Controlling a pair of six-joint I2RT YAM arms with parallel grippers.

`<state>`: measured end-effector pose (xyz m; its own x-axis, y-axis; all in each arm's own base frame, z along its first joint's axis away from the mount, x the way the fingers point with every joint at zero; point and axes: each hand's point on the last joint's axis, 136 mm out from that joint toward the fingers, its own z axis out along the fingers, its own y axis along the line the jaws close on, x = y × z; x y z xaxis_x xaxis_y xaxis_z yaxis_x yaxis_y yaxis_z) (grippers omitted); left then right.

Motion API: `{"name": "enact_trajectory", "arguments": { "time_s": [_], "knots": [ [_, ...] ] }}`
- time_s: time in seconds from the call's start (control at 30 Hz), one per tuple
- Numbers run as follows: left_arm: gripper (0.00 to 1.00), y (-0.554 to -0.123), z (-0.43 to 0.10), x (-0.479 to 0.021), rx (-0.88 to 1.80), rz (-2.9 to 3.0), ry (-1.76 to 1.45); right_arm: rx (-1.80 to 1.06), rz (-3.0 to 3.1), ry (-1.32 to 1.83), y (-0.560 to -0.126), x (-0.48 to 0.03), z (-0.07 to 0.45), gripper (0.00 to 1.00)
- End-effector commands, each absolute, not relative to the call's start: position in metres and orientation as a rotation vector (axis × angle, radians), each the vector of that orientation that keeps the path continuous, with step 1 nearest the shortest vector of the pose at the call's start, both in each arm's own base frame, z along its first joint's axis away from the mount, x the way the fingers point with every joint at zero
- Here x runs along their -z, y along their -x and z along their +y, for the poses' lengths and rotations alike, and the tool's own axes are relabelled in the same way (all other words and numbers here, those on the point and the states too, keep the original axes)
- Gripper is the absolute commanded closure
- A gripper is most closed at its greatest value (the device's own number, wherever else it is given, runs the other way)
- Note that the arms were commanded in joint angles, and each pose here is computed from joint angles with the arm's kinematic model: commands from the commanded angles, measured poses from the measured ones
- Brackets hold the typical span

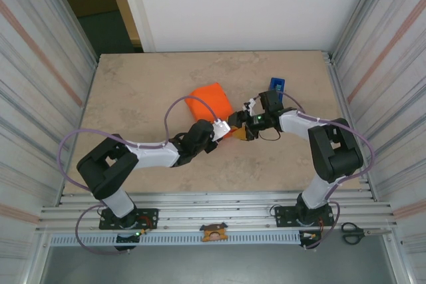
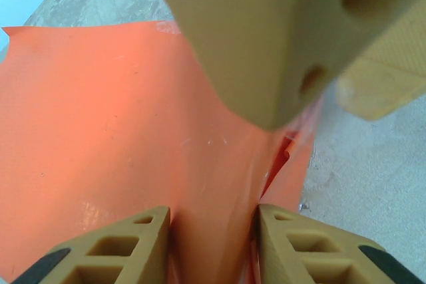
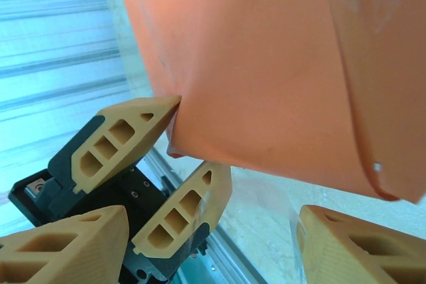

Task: Wrap the gift box in paper
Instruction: Stick the wrapping paper to the gift box.

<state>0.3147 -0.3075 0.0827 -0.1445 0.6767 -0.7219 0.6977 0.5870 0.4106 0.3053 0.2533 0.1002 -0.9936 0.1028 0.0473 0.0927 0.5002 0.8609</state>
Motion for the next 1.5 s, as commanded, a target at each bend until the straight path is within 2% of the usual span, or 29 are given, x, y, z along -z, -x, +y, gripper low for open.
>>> {"name": "enact_trajectory", "arguments": {
  "time_s": [0.0, 0.13, 0.43, 0.53, 0.7, 0.83, 1.03, 1.3, 1.47],
  "knots": [
    [0.64, -0.283, -0.272, -0.012, -0.035, 2.082, -1.262, -1.544, 2.688, -0.15, -0.304, -0.109, 0.249, 0.3],
    [0.64, -0.283, -0.273, -0.013, -0.034, 2.08, -1.261, -1.533, 2.685, -0.154, -0.303, -0.109, 0.246, 0.28],
    [0.64, -0.284, -0.272, -0.013, -0.043, 2.08, -1.258, -1.663, 2.627, -0.139, -0.294, -0.122, 0.256, 0.41],
    [0.64, -0.284, -0.272, -0.012, -0.037, 2.08, -1.261, -1.701, 2.6, -0.145, -0.291, -0.132, 0.256, 0.52],
    [0.64, -0.285, -0.272, -0.011, -0.042, 2.08, -1.256, -1.691, 2.595, -0.153, -0.289, -0.138, 0.255, 0.78],
    [0.64, -0.285, -0.272, -0.012, -0.04, 2.084, -1.25, -1.688, 2.616, -0.162, -0.291, -0.133, 0.259, 0.89],
    [0.64, -0.285, -0.272, -0.013, -0.034, 2.084, -1.248, -1.732, 2.587, -0.101, -0.294, -0.134, 0.268, 1.0],
    [0.64, -0.284, -0.273, -0.012, -0.029, 2.088, -1.245, -1.808, 2.532, 0.0, -0.297, -0.133, 0.28, 1.0],
    [0.64, -0.284, -0.272, -0.012, -0.033, 2.092, -1.245, -1.778, 2.618, -0.087, -0.291, -0.1, 0.269, 1.0]
  ]
}}
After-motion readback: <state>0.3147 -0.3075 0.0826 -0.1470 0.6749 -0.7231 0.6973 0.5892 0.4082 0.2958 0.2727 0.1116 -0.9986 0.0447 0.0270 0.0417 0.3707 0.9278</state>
